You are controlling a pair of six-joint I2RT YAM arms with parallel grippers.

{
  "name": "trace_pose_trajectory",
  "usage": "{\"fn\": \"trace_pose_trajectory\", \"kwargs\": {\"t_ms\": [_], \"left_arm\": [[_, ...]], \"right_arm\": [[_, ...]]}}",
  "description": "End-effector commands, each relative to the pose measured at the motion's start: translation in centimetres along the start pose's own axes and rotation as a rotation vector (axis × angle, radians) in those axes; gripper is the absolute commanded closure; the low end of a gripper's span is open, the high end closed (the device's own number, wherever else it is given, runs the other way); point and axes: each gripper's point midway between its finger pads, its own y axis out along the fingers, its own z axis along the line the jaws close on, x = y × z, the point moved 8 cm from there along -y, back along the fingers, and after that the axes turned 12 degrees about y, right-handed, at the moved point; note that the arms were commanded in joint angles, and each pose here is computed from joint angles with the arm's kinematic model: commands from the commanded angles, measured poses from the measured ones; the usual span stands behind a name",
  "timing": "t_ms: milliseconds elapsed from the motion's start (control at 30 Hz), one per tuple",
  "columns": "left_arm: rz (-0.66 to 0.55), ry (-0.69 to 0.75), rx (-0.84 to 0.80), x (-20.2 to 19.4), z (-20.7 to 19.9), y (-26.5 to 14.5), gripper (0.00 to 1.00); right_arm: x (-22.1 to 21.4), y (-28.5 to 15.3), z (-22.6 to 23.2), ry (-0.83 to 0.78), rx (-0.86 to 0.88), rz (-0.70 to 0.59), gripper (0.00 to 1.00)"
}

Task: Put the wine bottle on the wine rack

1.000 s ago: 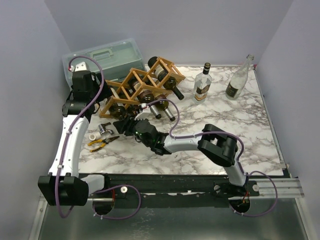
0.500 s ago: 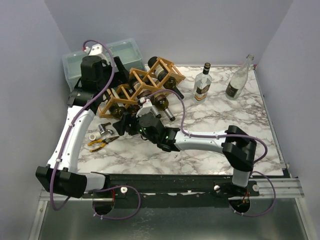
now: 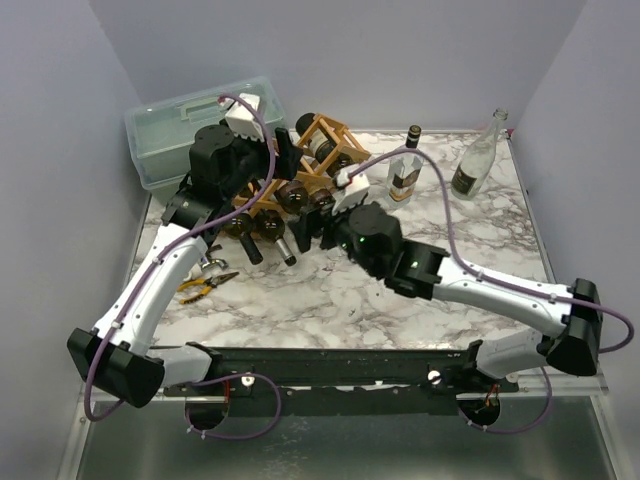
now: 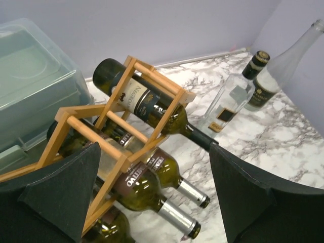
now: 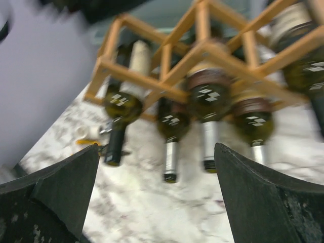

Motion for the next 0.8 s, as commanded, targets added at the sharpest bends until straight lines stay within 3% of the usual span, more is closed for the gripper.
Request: {"fn": "trace_pose_trajectory", "kwargs": {"t_ms": [0, 167, 400, 600, 767], "left_arm": [[-0.092, 0.106, -0.041, 0.1, -0.5, -1.8, 0.11], [-0.132, 0.146, -0.069, -0.6, -1.4, -2.6, 0.08], [-0.124, 0.188, -0.101, -1.4, -2.8, -2.3, 0.08], [-0.143, 0.24, -0.101, -1.5, -3.5, -2.7, 0.08], [-0.159, 0.263, -0.093, -1.2, -3.6, -3.3, 0.07]], "right_arm": [[3.4, -1.6, -5.9, -0.114, -0.192, -0.034, 0.02], [7.8, -1.2, -11.2, -0.112, -0.31, -0.058, 0.0], [13.0, 1.5, -17.8, -0.076, -0.499, 0.039, 0.0], [16.1, 3.4, -22.8, -0.04, -0.663, 0.069, 0.01], [17.4, 4.6, -24.7, -0.042, -0.704, 0.069, 0.02]]}}
